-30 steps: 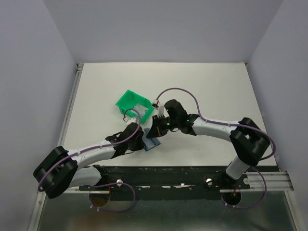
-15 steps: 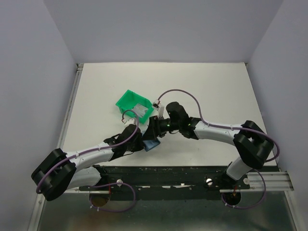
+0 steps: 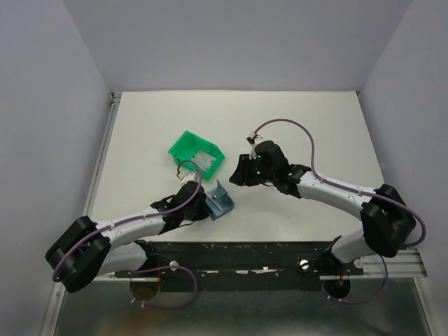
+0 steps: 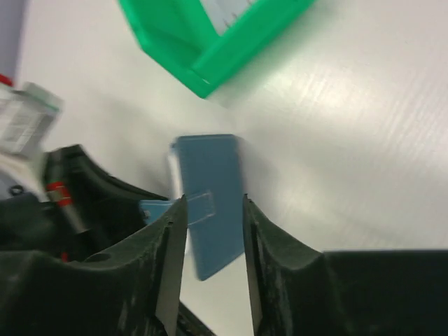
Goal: Put the credit cards into the card holder
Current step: Close the card holder at the center of the board.
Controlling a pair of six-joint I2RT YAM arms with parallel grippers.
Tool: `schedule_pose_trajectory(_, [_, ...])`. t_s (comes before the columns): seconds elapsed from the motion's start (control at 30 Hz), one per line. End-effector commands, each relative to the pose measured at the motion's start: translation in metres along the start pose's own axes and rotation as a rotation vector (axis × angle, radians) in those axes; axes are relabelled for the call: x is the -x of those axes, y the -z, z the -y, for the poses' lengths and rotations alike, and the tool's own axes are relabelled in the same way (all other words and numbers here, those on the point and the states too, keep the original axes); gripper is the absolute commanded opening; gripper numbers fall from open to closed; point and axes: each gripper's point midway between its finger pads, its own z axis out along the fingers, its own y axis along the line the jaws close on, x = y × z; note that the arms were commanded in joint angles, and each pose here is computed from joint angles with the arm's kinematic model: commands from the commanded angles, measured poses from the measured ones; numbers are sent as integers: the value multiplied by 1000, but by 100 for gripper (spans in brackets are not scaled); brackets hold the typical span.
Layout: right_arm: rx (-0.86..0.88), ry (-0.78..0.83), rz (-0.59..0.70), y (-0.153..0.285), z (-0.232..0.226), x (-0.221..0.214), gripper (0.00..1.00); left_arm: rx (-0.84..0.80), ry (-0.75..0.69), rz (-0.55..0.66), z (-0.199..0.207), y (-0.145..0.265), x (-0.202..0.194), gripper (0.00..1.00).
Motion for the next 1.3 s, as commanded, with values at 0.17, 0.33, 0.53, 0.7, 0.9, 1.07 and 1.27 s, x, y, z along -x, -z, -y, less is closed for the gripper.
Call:
schedule_pose_trajectory(0.17, [-80, 66, -258, -44, 35, -47, 38, 77, -11, -81, -25, 2, -23, 0])
schedule_pose_trajectory(0.33, [120, 89, -326, -50, -2, -61, 34, 81, -13, -86, -25, 2, -23, 0])
schedule_pose_trajectory(0.53, [180, 125, -415, -54, -22, -91, 33, 77, -19, -86, -22, 1, -21, 0])
schedule_pose_trajectory(0.7, [159, 107, -481, -62, -16, -118, 34, 78, -14, -88, -21, 1, -21, 0])
schedule_pose_trajectory(0.9, [65, 90, -528, -70, 10, -140, 34, 86, -15, -69, -18, 15, -13, 0])
schedule_pose_trajectory(1.07, [-9, 84, -534, -69, 26, -146, 34, 86, 7, 42, -22, 41, 7, 0])
schedule_pose_trajectory(1.27, [-39, 66, -559, -68, 35, -158, 34, 79, 8, 159, -19, 57, 33, 0])
